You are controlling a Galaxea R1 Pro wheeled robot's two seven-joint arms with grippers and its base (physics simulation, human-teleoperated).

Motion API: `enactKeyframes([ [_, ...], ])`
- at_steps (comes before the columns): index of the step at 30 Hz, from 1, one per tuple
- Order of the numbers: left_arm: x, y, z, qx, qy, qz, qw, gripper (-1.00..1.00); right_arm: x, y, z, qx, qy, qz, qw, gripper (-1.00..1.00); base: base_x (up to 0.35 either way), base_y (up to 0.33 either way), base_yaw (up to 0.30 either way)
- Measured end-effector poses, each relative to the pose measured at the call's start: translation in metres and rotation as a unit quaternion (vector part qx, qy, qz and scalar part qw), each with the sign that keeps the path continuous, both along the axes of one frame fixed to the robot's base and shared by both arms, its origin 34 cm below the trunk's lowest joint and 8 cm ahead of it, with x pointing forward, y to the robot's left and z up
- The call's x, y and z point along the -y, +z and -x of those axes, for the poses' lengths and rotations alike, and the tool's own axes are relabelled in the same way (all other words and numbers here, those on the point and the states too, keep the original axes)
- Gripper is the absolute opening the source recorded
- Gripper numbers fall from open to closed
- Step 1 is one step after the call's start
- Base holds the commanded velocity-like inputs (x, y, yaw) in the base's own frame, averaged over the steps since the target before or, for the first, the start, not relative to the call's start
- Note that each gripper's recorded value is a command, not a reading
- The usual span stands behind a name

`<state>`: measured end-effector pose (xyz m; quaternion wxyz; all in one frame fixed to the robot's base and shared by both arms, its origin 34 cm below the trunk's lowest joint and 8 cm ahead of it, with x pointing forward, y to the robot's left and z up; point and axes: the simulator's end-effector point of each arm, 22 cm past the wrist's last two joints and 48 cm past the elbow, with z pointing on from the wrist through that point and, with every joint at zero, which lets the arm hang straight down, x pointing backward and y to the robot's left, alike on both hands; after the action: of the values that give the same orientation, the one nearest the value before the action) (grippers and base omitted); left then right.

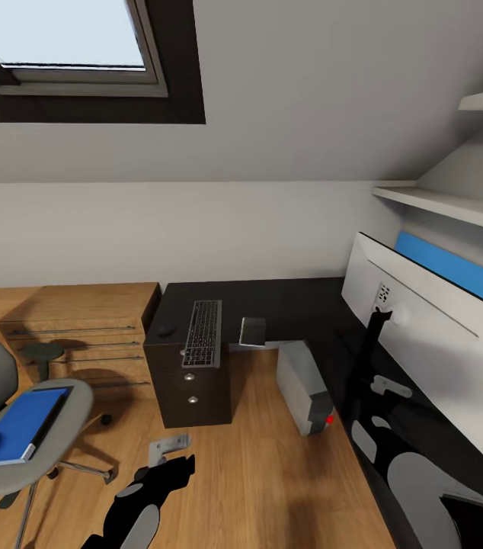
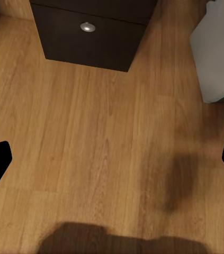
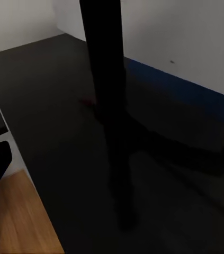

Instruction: In the bedroom, organize the workspace by keeping the computer under the desk, ensuring the monitor is on the desk, placing the keyboard on the desk next to the monitor, placing the mouse on the desk next to the keyboard, moving the folder from the swivel chair onto the desk next to the mouse, stacking the notebook on top of the folder with the pen on top of the notebook, and positioning the swivel chair next to the desk.

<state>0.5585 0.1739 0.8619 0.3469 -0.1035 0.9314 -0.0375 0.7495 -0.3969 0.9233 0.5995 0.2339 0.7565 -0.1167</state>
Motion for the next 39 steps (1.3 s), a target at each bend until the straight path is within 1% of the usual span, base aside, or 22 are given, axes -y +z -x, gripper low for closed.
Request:
enactKeyframes([
  [8,0.0,0.0,0.0,0.0,0.0,0.0,1.0,1.0,0.004,0.005,-0.001,0.009,0.002,0.01,0.9999,1.0,0.004,0.0,0.0],
  [13,0.0,0.0,0.0,0.0,0.0,0.0,1.0,1.0,0.008,0.006,0.0,0.01,0.001,0.014,0.9998,1.0,0.171,0.0,0.0],
  [19,0.0,0.001,0.0,0.001,0.0,0.0,1.0,1.0,0.008,0.002,0.003,0.004,0.001,0.014,0.9999,1.0,0.172,0.0,0.0],
  [27,0.0,0.001,-0.001,0.002,0.0,0.0,1.0,1.0,0.009,-0.002,0.004,-0.001,0.001,0.015,0.9999,1.0,0.035,0.0,0.0],
  [36,0.0,0.001,-0.001,0.003,0.001,0.0,1.0,1.0,0.016,-0.001,0.006,-0.002,-0.002,0.018,0.9998,1.0,0.029,0.0,0.0],
  [39,0.0,0.0,0.0,0.001,0.0,0.0,1.0,1.0,0.021,-0.001,0.007,-0.003,-0.005,0.019,0.9998,1.0,0.016,0.0,0.0],
])
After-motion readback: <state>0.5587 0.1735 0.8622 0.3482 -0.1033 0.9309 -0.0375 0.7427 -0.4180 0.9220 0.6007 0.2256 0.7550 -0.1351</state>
